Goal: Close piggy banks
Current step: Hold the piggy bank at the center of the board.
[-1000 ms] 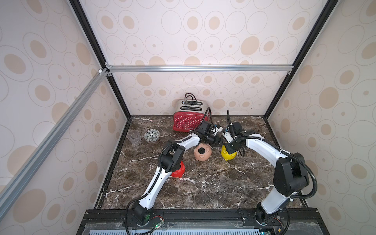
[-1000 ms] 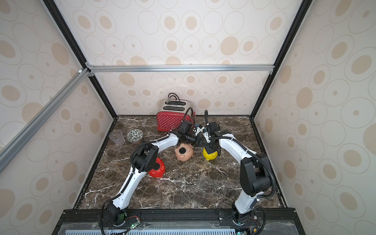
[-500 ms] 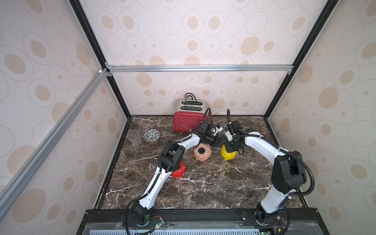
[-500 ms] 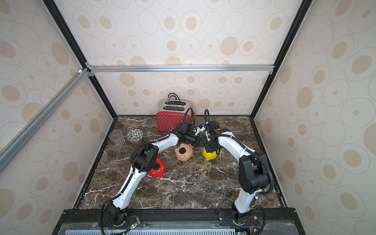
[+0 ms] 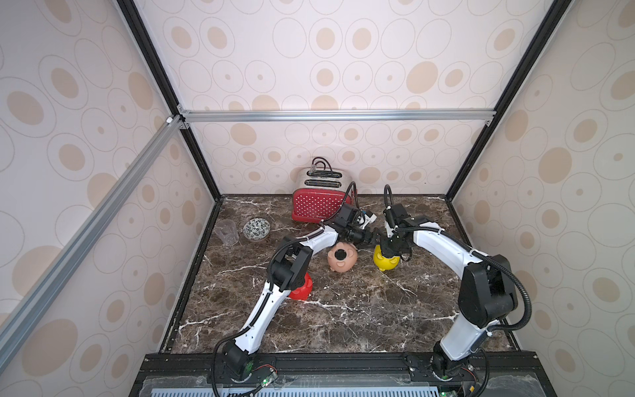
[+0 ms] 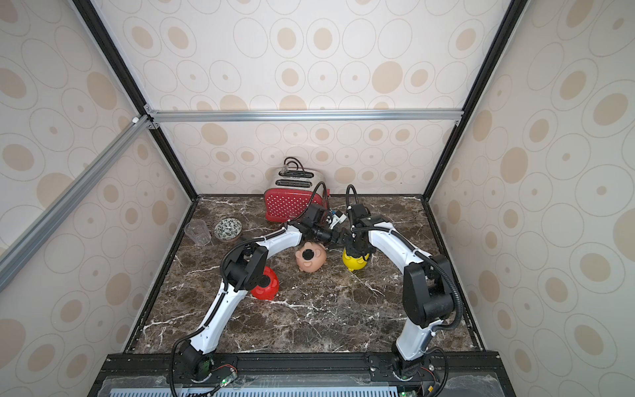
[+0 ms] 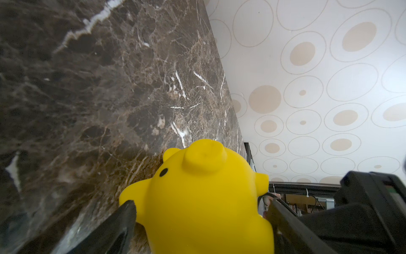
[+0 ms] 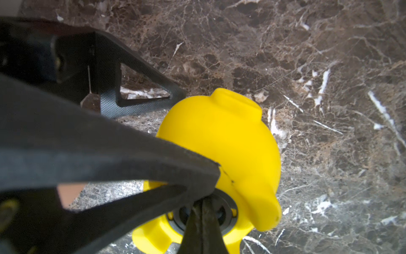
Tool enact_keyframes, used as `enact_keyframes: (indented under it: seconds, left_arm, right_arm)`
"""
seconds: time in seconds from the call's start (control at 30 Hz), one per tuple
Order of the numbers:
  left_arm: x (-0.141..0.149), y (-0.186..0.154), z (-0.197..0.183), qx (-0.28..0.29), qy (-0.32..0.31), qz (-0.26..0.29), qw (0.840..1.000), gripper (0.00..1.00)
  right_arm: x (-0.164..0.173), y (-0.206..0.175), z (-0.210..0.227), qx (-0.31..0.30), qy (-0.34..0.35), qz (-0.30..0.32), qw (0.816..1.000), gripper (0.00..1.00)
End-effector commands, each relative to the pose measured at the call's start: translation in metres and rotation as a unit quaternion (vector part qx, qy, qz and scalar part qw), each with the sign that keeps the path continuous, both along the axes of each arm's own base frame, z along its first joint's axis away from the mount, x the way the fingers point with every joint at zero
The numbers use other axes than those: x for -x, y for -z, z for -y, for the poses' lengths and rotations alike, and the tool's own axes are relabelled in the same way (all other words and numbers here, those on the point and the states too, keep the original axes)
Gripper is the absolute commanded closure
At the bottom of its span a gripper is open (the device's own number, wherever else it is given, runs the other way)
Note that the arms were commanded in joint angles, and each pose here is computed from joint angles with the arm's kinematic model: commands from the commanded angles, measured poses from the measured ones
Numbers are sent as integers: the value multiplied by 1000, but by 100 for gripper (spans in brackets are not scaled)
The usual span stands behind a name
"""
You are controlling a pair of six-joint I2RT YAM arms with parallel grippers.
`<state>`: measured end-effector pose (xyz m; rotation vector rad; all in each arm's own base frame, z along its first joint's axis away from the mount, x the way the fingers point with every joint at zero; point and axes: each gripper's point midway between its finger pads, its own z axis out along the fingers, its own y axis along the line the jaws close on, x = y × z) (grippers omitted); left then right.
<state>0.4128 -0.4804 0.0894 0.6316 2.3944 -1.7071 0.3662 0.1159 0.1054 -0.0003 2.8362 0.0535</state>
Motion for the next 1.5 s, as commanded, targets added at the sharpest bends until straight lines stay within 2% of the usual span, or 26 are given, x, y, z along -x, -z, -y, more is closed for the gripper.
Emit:
enact_keyframes:
  seconds: [0.0,0.27,0.87,1.3,1.47]
  left_arm:
    - [2,14,0,-10,-2,-11,1000,7]
    - [2,14,0,-10,-1,-10,1000,7]
    - [3,10,-1,-11,-2,-6,1000,7]
    - [-4,-11,-2,-5,-7,11,1000,6]
    - [-7,-19,-4,-7,-13,22,1000,1]
  right_arm:
    - [10,1,14,14,51,-23,998,100]
    - [9,-6,15,5,91,-23,996,100]
    - [9,-9,14,4,94,-25,995,99]
    - [15,-19,15,2,87,-22,996,86]
    - [19,-27,18,6,78,-17,997,79]
